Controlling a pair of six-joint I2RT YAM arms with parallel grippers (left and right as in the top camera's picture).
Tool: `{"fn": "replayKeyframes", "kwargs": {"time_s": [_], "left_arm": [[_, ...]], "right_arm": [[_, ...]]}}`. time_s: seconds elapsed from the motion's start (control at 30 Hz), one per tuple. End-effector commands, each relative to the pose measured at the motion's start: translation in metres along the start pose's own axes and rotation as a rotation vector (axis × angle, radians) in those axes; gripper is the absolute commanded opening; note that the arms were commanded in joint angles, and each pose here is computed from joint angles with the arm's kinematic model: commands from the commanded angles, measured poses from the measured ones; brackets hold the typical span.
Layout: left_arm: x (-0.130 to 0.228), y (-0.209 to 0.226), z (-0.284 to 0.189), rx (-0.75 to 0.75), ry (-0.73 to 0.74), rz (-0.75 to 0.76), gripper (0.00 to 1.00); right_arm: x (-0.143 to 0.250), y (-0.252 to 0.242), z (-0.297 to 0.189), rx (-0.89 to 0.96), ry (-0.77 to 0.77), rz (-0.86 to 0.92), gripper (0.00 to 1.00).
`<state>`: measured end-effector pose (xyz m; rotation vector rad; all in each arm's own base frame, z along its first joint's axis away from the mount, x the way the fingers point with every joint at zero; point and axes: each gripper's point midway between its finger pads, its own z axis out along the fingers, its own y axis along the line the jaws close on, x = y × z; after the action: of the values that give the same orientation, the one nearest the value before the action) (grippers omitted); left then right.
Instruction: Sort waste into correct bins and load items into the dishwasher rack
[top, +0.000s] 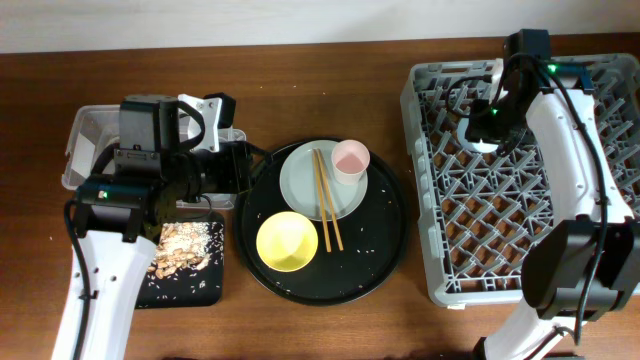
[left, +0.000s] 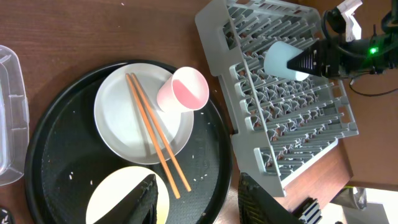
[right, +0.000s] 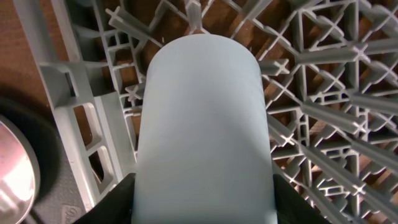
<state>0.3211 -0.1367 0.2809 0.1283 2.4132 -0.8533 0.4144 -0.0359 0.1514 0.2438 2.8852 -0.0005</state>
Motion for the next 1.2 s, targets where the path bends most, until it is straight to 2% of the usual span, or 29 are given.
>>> {"fn": "replayKeyframes", "kwargs": {"time_s": [0.0, 0.07, 0.57, 0.77, 0.97, 1.1, 1.17], "left_arm": [[0.001, 0.003, 0.002, -0.010, 0.004, 0.016, 0.41], [0.001, 0.003, 0.002, -0.010, 0.004, 0.016, 0.41], [0.000, 0.006, 0.002, -0.025, 0.001, 0.016, 0.41], [-0.002, 0.005, 0.007, -0.035, -0.002, 0.028, 0.41], [-0.002, 0.003, 0.055, -0.100, 0.028, -0.010, 0.41], [-0.006, -0.003, 0.129, -0.127, 0.025, 0.063, 0.42], [-0.005, 0.008, 0.164, -0.179, 0.016, 0.037, 0.43]], "right_arm": [[0.000, -0.002, 0.002, 0.013, 0.010, 0.005, 0.59], [0.001, -0.002, 0.002, 0.014, 0.010, 0.005, 0.65], [0.000, -0.002, 0.002, 0.012, 0.010, 0.005, 0.79], [-0.001, -0.002, 0.002, 0.012, 0.006, 0.004, 1.00], [0.000, -0.002, 0.002, 0.012, 0.006, 0.005, 0.98], [-0.001, -0.002, 0.002, 0.012, 0.006, 0.005, 0.98], [-0.001, -0.002, 0.002, 0.012, 0.006, 0.005, 0.98]]}}
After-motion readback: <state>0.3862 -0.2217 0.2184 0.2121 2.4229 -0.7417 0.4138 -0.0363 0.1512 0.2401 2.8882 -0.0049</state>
